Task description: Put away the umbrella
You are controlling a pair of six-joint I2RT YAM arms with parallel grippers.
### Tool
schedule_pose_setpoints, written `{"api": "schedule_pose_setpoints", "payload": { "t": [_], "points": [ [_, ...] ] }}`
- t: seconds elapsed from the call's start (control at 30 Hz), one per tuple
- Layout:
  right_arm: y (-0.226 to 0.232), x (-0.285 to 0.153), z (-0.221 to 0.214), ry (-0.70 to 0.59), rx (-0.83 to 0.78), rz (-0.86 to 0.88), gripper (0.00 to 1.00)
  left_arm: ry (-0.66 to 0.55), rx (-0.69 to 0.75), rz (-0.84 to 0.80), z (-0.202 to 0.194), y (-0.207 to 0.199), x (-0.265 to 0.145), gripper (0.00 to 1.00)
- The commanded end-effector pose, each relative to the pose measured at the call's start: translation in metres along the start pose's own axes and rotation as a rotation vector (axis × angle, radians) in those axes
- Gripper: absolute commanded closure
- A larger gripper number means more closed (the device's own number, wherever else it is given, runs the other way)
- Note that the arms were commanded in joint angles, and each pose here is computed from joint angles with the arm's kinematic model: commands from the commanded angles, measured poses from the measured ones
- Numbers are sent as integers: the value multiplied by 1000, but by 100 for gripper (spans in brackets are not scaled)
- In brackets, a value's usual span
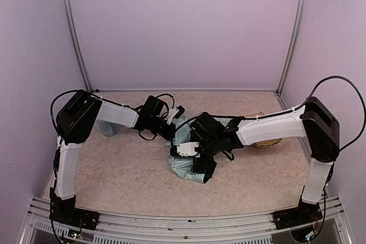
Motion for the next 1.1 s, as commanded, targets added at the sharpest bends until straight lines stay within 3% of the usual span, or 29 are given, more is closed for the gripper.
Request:
{"api": "schedule_pose_setpoints", "payload": {
  "t": [0.0, 0.17, 0.33, 0.4, 0.57, 0.63, 0.73, 0.83, 0.9, 1.0, 1.07],
  "points": [
    [-8, 17, -24, 166, -107, -34, 0, 83, 2, -20, -23, -6, 12, 100],
    [-6, 44, -41, 206, -76, 42, 5, 85, 27, -52, -23, -11, 14, 100],
    [6, 63, -65, 293, 26, 176, 27, 63, 47, -102, -13, -16, 12, 97],
    [12, 65, -76, 329, 61, 206, 38, 30, 40, -108, -1, -10, 5, 85],
    [21, 57, -82, 318, 159, 267, 54, -202, -72, -13, 56, 39, -44, 36],
    [25, 53, -82, 304, 205, 306, 57, -335, -106, 23, 75, 56, -78, 27],
    [30, 51, -83, 301, 273, 360, 60, -553, -78, 76, 105, 60, -142, 22],
    [34, 47, -82, 295, 361, 441, 63, -666, 60, 99, 110, 32, -183, 23],
    [36, 40, -80, 276, 437, 526, 64, -672, 197, 105, 98, 1, -195, 26],
    [42, 27, -72, 224, 519, 656, 65, -587, 458, 96, 70, -54, -190, 30],
    [47, 20, -67, 191, 550, 733, 66, -441, 677, 44, 41, -99, -168, 30]
  ]
}}
Point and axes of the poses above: each gripper's point midway between its finger pads, its own x axis out along the fingers, its own y axis along the line the jaws close on, z = x × y, the point moved 3 cm from there along -x, back along the fingers, and after that the axes turned 8 degrees about x, right-handed, at the moved point
